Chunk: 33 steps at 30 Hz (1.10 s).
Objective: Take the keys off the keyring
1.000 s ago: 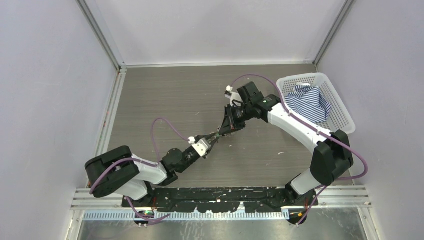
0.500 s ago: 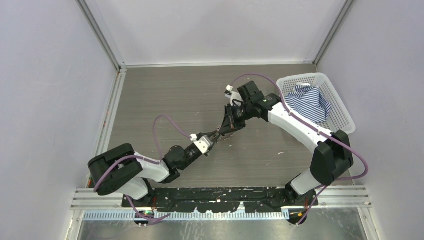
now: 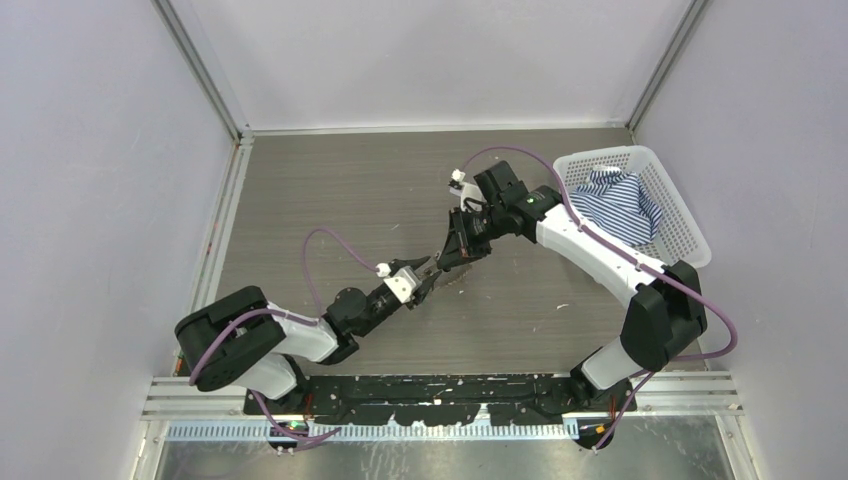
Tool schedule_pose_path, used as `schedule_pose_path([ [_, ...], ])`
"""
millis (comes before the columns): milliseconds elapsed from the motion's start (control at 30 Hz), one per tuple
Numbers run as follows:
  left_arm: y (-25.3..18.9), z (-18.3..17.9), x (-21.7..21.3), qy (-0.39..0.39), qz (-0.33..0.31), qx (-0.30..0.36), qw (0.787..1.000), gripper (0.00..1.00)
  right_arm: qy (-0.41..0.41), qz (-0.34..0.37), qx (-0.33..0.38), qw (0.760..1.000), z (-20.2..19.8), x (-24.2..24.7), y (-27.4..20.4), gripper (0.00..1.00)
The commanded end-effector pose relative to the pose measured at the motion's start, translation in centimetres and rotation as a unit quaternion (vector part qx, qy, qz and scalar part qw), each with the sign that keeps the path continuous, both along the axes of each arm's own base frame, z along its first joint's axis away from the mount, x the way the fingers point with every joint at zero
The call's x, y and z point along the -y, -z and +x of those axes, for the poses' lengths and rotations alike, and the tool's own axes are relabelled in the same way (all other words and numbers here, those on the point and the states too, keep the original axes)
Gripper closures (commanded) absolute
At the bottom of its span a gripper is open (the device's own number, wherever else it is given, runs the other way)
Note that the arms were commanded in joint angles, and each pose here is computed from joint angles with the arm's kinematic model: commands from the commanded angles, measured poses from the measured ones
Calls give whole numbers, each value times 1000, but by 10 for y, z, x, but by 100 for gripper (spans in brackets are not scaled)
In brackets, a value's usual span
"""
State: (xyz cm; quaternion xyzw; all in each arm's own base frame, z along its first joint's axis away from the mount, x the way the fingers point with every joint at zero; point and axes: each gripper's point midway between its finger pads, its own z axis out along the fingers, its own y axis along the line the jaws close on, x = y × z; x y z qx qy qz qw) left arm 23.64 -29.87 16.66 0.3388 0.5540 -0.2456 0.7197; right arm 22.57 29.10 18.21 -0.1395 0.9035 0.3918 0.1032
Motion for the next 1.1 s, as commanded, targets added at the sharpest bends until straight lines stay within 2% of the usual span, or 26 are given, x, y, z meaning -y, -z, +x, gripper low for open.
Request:
schedule_pose_path([
  [0,-26,-5,6,34,-44,18,998,57,-7,42,40,998,2,-4,-39,99],
  [633,-23,16,9,41,-31,23,998,54,-9,48,40,998,-2,-4,-44,99],
  [867,-14,3,21,95,-26,10,995,52,-9,49,44,998,-1,-4,-47,99],
  [1067,-10,9,20,81,-21,8,996,52,-10,50,45,998,-2,-4,-48,99],
])
